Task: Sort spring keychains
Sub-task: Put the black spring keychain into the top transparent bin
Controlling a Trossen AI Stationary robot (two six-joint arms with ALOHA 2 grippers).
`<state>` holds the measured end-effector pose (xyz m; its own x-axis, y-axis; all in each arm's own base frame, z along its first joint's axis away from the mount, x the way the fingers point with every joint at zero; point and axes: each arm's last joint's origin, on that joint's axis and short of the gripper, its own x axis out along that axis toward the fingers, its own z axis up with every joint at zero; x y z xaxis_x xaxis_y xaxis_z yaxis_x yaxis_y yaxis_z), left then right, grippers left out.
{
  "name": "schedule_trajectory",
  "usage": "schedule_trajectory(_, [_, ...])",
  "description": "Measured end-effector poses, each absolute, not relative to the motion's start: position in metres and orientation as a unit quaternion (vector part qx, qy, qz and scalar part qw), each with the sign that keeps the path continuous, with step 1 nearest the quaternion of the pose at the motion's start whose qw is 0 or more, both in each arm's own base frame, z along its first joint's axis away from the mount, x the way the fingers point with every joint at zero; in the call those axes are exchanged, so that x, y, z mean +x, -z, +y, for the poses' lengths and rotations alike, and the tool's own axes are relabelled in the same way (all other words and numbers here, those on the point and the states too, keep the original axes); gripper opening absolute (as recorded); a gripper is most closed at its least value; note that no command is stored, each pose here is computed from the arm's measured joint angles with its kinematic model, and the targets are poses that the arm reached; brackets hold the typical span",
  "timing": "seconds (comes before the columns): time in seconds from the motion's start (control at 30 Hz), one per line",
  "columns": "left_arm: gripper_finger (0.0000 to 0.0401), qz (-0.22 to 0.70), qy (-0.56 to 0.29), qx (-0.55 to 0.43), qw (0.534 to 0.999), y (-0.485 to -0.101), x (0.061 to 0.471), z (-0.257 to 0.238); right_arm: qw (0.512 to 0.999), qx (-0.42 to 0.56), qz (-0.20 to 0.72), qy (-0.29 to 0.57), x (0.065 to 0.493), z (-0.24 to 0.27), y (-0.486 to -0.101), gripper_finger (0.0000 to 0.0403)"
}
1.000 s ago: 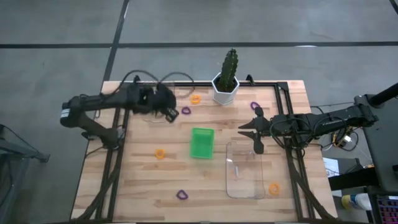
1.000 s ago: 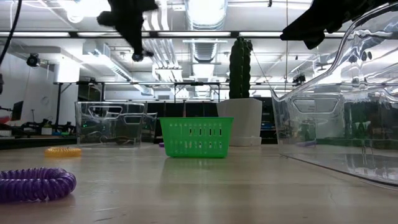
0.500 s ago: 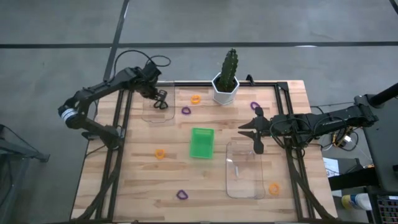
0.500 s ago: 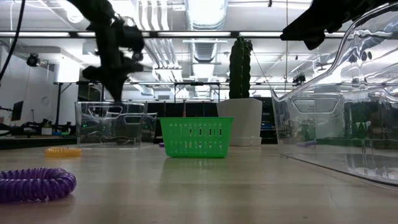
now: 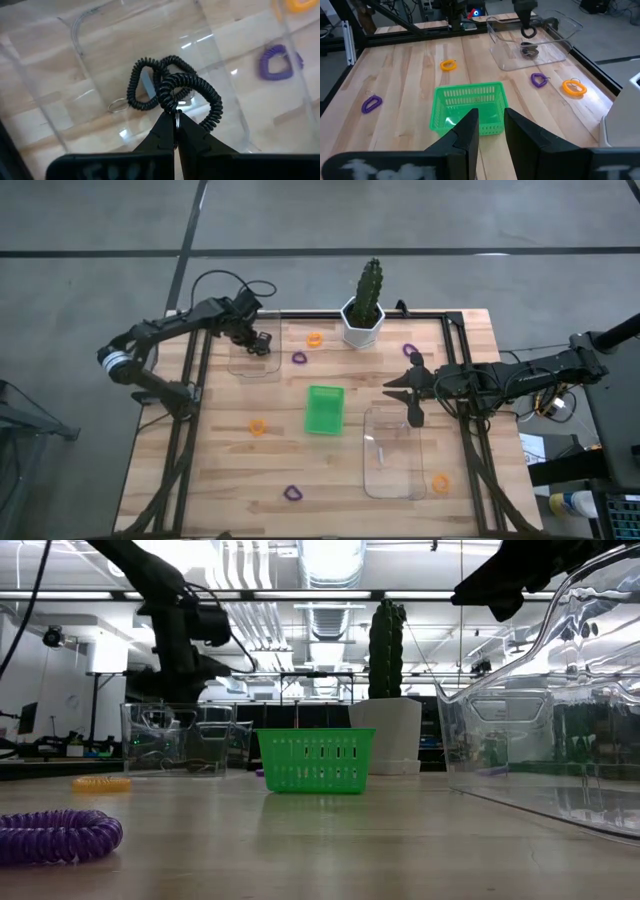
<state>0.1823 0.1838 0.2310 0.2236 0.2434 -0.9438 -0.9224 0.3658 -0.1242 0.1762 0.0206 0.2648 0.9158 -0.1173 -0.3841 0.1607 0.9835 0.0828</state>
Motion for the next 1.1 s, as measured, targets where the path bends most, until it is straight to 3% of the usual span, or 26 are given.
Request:
schedule_trajectory(0.37, [0.0, 0.48, -0.422, -0.383, 0.667, -0.195, 0.201, 0.201, 0.977, 0.056, 0.193, 0.071, 0.176, 0.021, -0.265, 0.0086])
schedule_trajectory(0.67, [0.0026, 0.47, -0.423, -0.381, 0.675, -0.19, 0.205, 0.205, 0.977, 0.056, 0.193, 0.071, 0.176, 0.021, -0.265, 0.0086])
schedule_trajectory(1.1, [0.0032, 0.48, -0.432, -0.366, 0.67, -0.185, 0.204, 0.205, 0.977, 0.056, 0.193, 0.071, 0.176, 0.021, -0.265, 0.0086])
